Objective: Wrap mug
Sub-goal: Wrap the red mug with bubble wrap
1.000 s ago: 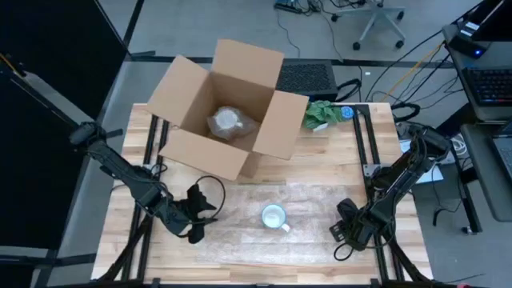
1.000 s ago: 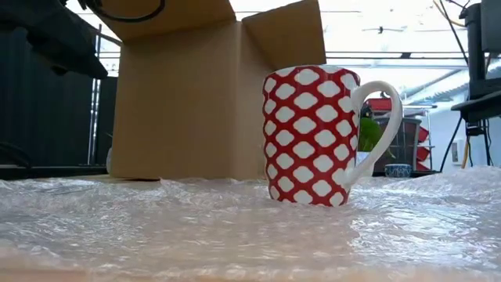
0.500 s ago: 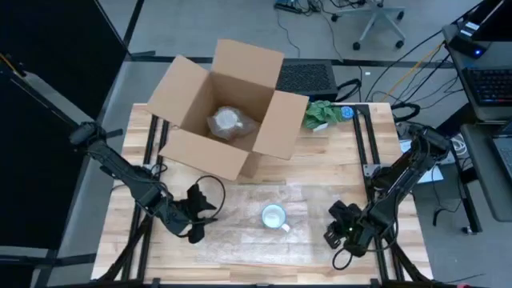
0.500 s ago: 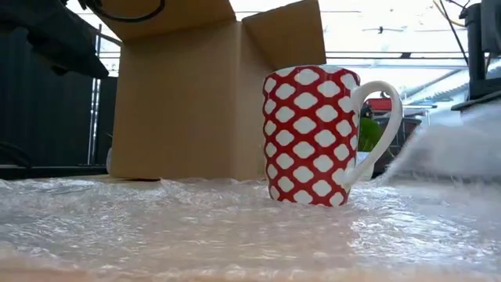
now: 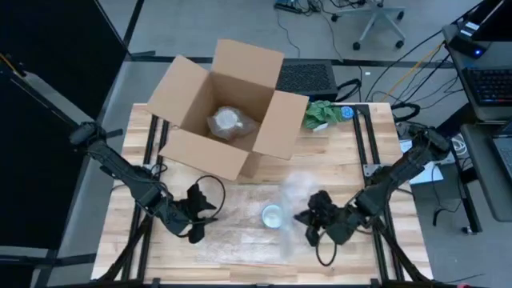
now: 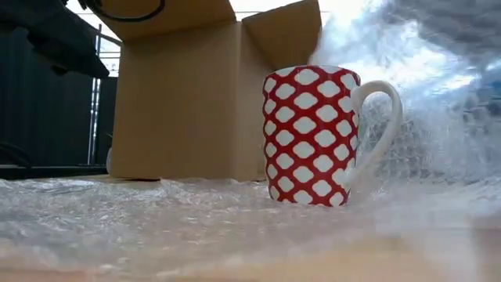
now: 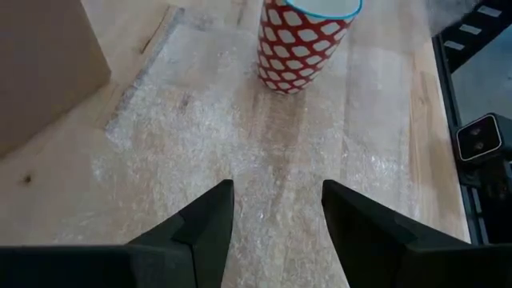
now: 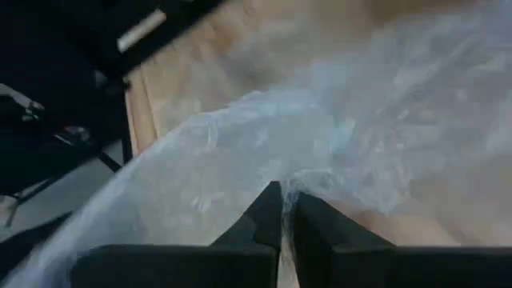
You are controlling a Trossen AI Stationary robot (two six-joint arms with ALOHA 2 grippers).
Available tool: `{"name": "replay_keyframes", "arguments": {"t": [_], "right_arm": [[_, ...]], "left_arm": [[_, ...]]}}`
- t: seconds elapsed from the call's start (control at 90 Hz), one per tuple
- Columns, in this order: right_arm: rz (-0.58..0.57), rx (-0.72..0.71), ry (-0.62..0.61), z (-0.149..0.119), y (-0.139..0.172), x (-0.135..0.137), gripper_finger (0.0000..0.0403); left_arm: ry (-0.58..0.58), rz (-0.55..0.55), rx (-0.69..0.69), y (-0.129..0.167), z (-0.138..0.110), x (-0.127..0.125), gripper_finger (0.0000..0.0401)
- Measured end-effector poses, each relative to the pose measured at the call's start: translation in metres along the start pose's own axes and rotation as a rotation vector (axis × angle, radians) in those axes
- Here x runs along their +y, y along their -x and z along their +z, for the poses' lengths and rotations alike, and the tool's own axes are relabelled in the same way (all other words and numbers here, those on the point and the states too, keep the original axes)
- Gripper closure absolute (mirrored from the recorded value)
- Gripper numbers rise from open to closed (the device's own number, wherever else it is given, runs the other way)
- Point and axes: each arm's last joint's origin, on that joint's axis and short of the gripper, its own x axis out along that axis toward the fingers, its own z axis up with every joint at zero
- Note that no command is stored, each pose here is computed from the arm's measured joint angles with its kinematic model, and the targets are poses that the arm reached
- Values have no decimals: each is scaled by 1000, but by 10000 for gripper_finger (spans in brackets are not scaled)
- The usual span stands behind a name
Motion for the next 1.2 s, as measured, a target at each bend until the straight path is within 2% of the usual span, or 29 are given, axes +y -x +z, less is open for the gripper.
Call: {"name": "replay_keyframes", "arguments": {"t": [0.189,0.467,0.656,0.844,1.0,1.2], "right_arm": [[-16,-19,47,14,-14,-7,403],[175,46,118,12,-64,-1,403],[165,81,110,9,-86,-9,403],[186,121,110,5,-99,-14,403],[183,126,123,4,-101,-14,403],[184,124,145,4,-101,-14,403]], "left_arm": [[0,0,0,0,0,0,221],[0,0,0,0,0,0,221],[-2,-26,-28,0,3,-3,221],[-21,-151,-232,0,28,-14,221],[-31,-192,-391,-10,48,-16,221],[-78,-190,-336,-55,71,-27,221]]}}
